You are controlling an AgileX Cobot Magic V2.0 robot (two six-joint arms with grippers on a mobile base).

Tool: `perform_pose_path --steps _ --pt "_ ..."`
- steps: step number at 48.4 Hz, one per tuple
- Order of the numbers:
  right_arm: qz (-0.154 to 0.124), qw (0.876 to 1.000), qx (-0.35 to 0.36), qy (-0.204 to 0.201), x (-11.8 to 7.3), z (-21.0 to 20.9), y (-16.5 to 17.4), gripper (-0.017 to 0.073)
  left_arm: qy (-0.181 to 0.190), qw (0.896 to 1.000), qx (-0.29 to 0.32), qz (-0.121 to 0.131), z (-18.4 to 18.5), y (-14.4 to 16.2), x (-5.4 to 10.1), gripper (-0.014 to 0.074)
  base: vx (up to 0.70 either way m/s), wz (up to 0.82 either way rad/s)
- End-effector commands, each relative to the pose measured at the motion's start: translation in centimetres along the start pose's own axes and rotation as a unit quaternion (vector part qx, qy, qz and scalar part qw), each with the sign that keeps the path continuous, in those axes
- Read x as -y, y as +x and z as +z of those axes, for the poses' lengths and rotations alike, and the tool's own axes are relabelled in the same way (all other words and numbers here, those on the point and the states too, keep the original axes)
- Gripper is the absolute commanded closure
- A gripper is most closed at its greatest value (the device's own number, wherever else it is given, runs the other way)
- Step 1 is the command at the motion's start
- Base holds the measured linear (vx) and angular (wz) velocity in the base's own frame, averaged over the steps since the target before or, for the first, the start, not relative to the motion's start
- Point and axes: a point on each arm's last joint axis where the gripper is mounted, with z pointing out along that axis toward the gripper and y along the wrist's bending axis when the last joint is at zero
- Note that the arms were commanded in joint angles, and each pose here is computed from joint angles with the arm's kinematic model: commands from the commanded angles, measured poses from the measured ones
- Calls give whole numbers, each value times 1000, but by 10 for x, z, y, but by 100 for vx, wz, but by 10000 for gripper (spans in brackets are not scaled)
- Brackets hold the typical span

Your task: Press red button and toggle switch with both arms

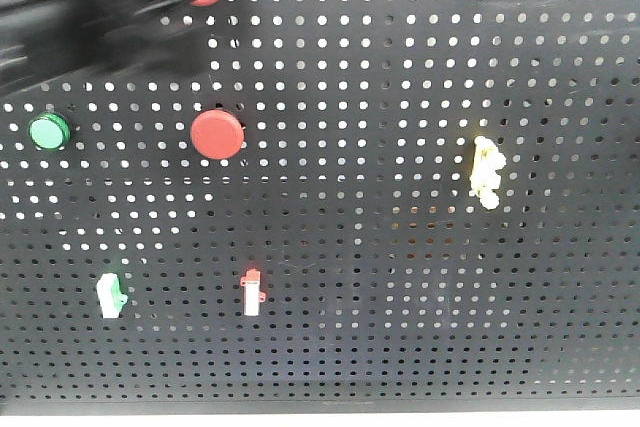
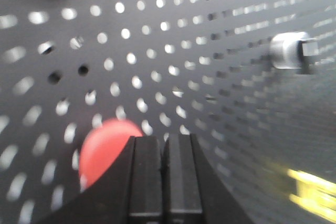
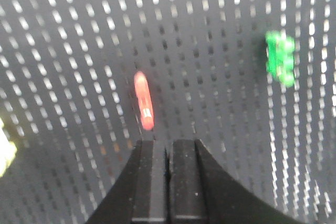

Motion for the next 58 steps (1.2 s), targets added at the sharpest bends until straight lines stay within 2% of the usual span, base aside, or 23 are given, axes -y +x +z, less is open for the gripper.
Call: perform_pose_path --steps 1,10,16,27,29,33,40,43,44,48,54,58 --pt "-6 999 39 -6 -2 -1 -14 562 -24 999 46 2 4 -21 -12 591 0 0" --pt "-6 999 40 -6 -2 -1 -14 562 -36 999 30 -22 14 -19 -23 591 0 0" --pt "-4 999 39 -7 -2 -1 -14 562 -34 999 27 -23 7 -24 -23 591 0 0" --pt "36 998 29 -30 -6 -1 -12 562 -10 1000 -1 -28 -22 -33 -14 591 0 0" --pt "37 998 29 -35 -7 -1 -12 562 -6 1000 -2 -28 -30 -31 -11 591 0 0" --pt "11 998 29 -48 -10 -1 -12 562 -3 1000 4 -28 -49 -24 -6 591 0 0" --pt "-43 993 32 -102 -20 -3 -12 562 -5 999 5 -34 -93 10 2 591 0 0" --pt "-61 989 34 -133 -26 -3 -12 562 -6 999 0 -46 -116 28 5 591 0 0" --pt "-58 987 33 -146 -28 -2 -12 562 -6 999 -8 -50 -120 38 7 591 0 0" --pt "-72 980 39 -182 -34 2 -12 562 -6 998 -16 -64 -148 62 11 591 0 0" --pt "-42 969 46 -237 -45 16 -18 562 -7 997 -21 -77 -185 96 18 591 0 0" --pt "-40 960 47 -275 -53 28 -29 562 -7 996 -18 -87 -203 111 21 591 0 0"
